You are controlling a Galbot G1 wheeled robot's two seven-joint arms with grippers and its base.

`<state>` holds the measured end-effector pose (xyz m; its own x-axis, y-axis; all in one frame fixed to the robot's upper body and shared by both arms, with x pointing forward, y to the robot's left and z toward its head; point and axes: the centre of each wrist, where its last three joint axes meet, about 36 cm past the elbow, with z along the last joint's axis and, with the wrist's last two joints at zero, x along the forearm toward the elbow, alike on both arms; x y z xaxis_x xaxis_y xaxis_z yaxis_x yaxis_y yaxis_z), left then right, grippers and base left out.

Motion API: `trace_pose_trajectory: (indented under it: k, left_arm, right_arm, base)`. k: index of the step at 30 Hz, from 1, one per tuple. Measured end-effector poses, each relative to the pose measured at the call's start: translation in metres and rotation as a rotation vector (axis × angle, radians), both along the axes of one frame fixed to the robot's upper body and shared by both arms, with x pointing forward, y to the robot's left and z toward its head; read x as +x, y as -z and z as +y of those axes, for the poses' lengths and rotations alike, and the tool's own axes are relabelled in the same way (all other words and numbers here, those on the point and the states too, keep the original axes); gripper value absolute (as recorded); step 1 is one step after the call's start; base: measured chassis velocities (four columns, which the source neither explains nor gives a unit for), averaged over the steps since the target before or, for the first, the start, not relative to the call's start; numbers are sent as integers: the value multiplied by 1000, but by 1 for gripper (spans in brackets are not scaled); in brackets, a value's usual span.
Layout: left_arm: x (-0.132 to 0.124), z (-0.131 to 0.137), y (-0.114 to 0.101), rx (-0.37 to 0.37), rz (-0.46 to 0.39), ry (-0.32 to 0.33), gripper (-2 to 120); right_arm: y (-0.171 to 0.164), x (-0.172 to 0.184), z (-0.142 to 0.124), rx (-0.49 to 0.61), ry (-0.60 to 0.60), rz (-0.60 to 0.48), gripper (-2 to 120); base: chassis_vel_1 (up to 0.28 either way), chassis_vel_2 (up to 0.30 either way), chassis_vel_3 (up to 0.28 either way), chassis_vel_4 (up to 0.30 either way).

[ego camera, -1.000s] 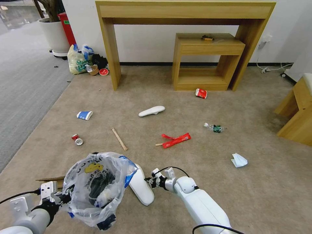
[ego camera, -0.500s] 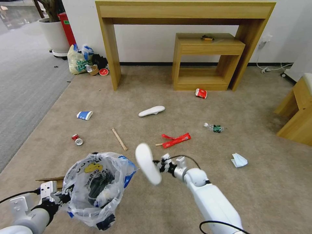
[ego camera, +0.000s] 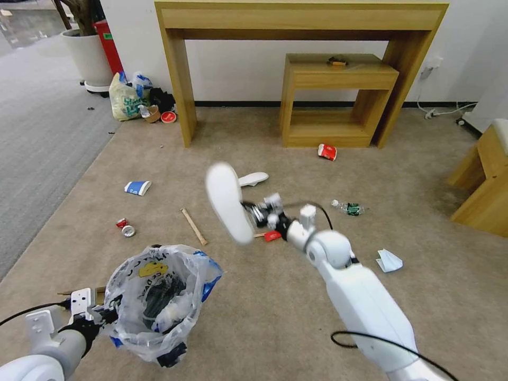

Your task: Pick up the trash bin and place the garbage on the floor into it.

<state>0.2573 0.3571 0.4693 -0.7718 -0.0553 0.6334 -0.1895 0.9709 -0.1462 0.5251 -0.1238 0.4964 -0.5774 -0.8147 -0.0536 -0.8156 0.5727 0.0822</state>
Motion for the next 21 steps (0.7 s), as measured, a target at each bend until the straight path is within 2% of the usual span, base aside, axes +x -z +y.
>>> trace_pose_trajectory:
  k: [4,5,8,9,13,21]
  left_arm:
    - [2,-2,1,-3,1,7,0]
    - [2,-2,1,-3,1,7,0]
    - [4,-3,1,-1,1,12,0]
    - [4,-3,1,-1,1,12,0]
    - [4,-4,-1,-4,-4,15,0]
    - [3,-5,-2,-9,-8,19,0]
  right_arm:
    - [-34,-26,47,19,-141,-31,0]
    - [-34,-26,47,19,-141,-31,0]
    - [-34,-49,79,-24,-258,-47,0]
    - [-34,-49,79,-24,-258,-47,0]
    - [-10,-65,104,-102,-336,-71,0]
    - [26,-79,125,-166,-367,-49,0]
  base:
    - [0,0,0,0]
    - [0,0,0,0]
    - [0,0,0,0]
    - [0,0,0,0]
    - [0,0,0,0]
    - [0,0,0,0]
